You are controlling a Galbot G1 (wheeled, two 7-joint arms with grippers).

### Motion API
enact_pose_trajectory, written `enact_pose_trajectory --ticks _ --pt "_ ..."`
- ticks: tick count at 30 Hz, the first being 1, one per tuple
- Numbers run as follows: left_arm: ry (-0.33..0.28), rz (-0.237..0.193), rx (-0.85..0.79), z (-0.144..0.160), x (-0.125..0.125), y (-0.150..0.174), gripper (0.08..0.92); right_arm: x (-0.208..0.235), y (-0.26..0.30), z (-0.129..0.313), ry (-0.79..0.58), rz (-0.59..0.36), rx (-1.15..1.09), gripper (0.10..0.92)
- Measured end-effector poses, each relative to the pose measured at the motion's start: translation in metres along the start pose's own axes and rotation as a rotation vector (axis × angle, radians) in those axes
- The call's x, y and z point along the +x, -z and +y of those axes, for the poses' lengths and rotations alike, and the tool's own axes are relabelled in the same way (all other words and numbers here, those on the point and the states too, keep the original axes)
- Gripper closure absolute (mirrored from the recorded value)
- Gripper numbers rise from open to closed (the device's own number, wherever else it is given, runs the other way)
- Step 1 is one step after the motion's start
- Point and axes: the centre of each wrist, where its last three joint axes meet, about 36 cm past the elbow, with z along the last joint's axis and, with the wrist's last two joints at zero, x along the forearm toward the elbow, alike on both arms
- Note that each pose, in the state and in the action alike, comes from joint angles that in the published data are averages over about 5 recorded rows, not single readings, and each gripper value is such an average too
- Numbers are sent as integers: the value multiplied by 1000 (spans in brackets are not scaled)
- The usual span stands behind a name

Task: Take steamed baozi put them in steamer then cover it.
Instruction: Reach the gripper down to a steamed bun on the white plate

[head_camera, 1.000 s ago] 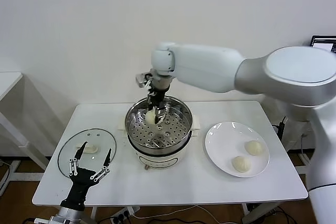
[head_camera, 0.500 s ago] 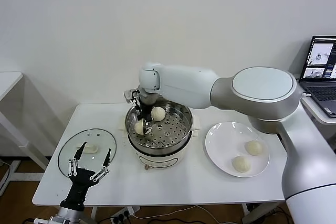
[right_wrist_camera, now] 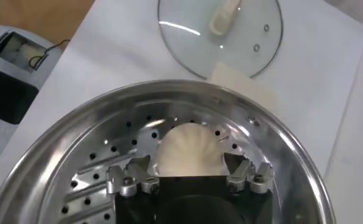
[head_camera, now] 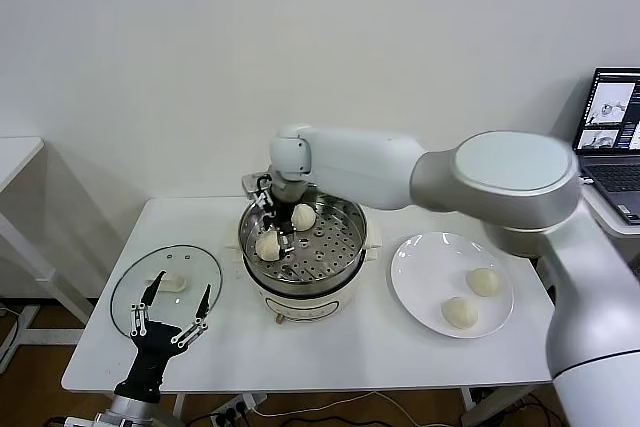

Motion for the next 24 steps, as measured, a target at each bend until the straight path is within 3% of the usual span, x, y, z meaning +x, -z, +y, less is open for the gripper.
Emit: enact_pose_trajectory --ticks 7,13,24 --pt "-8 0 -2 -1 1 0 177 70 -68 23 16 55 -15 200" --pt "-15 -1 -5 -3 1 1 177 97 -153 67 53 111 -90 200" --pt "-11 4 -13 -2 4 2 177 51 -261 156 152 124 -227 200"
